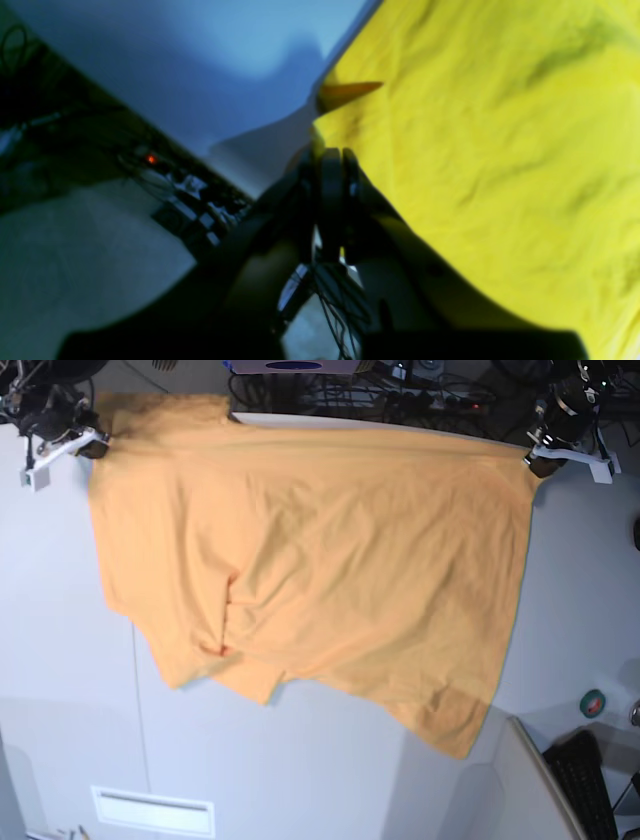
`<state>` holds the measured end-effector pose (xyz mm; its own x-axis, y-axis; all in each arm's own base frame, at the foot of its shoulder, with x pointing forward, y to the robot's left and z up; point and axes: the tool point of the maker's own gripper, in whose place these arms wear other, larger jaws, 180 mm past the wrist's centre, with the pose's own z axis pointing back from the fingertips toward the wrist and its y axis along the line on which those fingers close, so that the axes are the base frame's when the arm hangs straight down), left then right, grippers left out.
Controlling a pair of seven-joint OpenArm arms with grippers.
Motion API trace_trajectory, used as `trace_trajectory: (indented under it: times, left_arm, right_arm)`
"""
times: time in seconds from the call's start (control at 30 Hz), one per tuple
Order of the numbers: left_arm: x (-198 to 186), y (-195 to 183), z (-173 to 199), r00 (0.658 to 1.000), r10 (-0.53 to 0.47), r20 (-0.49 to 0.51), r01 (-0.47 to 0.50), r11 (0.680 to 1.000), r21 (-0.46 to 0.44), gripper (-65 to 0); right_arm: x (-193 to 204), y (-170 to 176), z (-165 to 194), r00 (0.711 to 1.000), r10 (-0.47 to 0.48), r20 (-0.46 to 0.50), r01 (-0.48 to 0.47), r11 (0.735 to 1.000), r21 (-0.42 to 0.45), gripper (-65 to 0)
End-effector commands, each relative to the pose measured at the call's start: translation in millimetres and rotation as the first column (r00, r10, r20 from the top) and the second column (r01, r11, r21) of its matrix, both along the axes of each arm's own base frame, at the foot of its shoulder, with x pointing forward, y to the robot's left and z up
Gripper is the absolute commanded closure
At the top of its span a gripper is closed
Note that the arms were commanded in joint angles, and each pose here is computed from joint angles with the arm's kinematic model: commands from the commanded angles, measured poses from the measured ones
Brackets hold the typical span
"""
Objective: Layout the t-shirt on the table in an organized manner, then fold the t-shirt properly
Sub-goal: 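Lift the shirt high with both grippers and swing it over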
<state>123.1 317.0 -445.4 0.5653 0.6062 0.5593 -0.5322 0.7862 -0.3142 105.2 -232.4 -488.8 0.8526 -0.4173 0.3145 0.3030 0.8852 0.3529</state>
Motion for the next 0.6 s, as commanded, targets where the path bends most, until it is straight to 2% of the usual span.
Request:
trace_trajectory:
  times: [0.0, 0.1, 0.17, 0.27, 0.33, 0.4, 0.57]
  left_arm:
    - [9.9, 7.2, 17.0, 0.999, -0.015, 0.048, 0.013, 0.999, 0.038, 0.0]
    - [44.1, -0.1, 46.6, 0.987, -0.077, 0.138, 0.066, 0.994, 0.082, 0.0]
    - [74.9, -4.5, 73.7, 0.968, -0.157, 0.195, 0.129, 0.98, 0.15, 0.0]
    - [128.9, -22.5, 115.3, 0.92, -0.274, 0.279, 0.207, 0.946, 0.249, 0.0]
    - [162.2, -36.3, 139.0, 0.886, -0.338, 0.317, 0.251, 0.925, 0.287, 0.0]
    - [194.2, -45.0, 162.2, 0.859, -0.378, 0.345, 0.279, 0.911, 0.304, 0.0]
    - [262.0, -61.5, 209.5, 0.81, -0.412, 0.418, 0.31, 0.905, 0.291, 0.0]
  right_arm:
    - [17.4, -4.2, 17.9, 0.997, 0.015, 0.078, -0.013, 1.0, -0.024, 0.0]
    - [46.3, -4.2, 54.3, 0.979, 0.068, 0.19, -0.052, 0.995, -0.089, 0.0]
    - [73.2, -5.3, 83.0, 0.954, 0.106, 0.279, -0.069, 0.988, -0.138, 0.0]
    - [112.9, -11.6, 117.1, 0.925, 0.177, 0.335, -0.112, 0.972, -0.205, 0.0]
    - [139.9, -26.0, 137.5, 0.913, 0.188, 0.361, -0.104, 0.965, -0.24, 0.0]
    - [166.0, -37.8, 158.7, 0.901, 0.174, 0.396, -0.075, 0.965, -0.253, 0.0]
    - [226.2, -66.4, 202.2, 0.878, 0.157, 0.453, -0.01, 0.95, -0.311, 0.0]
